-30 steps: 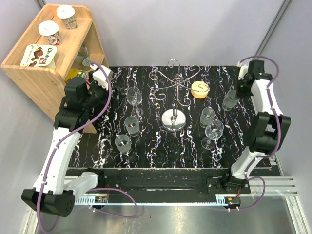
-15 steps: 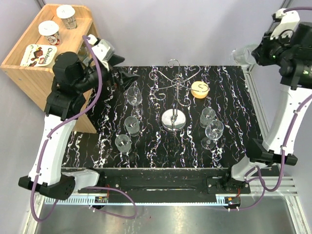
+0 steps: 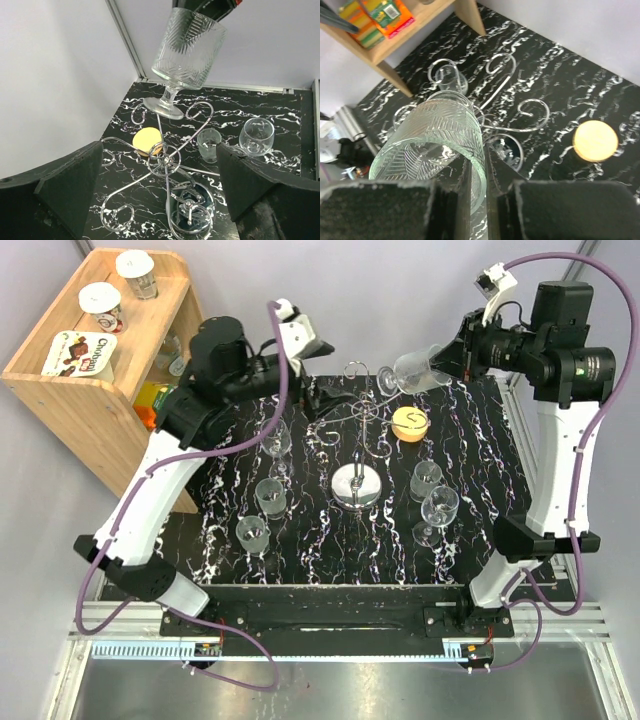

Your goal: Place the wine glass upside down on the wine glass rack

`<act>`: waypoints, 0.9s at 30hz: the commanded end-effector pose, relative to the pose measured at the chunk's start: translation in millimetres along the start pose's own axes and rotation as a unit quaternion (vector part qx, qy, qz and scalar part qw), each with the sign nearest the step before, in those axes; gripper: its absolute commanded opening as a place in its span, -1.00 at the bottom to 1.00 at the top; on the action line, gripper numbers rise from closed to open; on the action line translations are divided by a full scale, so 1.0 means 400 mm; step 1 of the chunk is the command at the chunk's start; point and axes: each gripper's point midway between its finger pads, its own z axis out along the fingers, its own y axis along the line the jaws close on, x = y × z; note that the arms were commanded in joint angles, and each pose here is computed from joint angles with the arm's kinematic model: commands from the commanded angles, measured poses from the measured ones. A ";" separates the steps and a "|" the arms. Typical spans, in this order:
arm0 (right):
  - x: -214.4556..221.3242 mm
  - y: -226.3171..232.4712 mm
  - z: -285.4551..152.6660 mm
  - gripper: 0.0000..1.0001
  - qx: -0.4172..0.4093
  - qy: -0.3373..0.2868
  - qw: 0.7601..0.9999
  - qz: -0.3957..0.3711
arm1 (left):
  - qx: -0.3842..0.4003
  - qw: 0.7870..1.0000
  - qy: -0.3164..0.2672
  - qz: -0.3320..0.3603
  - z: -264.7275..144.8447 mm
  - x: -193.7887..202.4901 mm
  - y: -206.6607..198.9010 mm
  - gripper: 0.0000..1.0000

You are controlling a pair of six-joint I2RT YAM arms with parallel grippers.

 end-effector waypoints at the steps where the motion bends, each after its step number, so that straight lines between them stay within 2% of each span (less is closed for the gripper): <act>1: -0.075 0.092 0.002 -1.00 -0.106 -0.052 0.993 -0.003 | 0.010 0.997 -0.022 0.072 0.034 -0.036 0.014 0.98; 5: -0.076 0.111 0.028 -1.00 -0.160 -0.048 0.986 0.026 | 0.031 0.996 -0.027 0.074 0.069 -0.021 0.015 0.98; 13: -0.072 0.113 0.060 -1.00 -0.214 -0.042 0.974 0.057 | 0.097 0.992 -0.044 0.072 0.081 -0.019 -0.027 0.98; 20: -0.073 0.123 0.072 -1.00 -0.251 -0.041 0.965 0.070 | 0.104 0.990 -0.060 0.074 0.071 -0.044 -0.017 0.98; 27: -0.092 0.144 0.073 -1.00 -0.305 -0.053 0.946 0.099 | 0.110 0.991 -0.060 0.045 0.088 -0.016 -0.010 0.98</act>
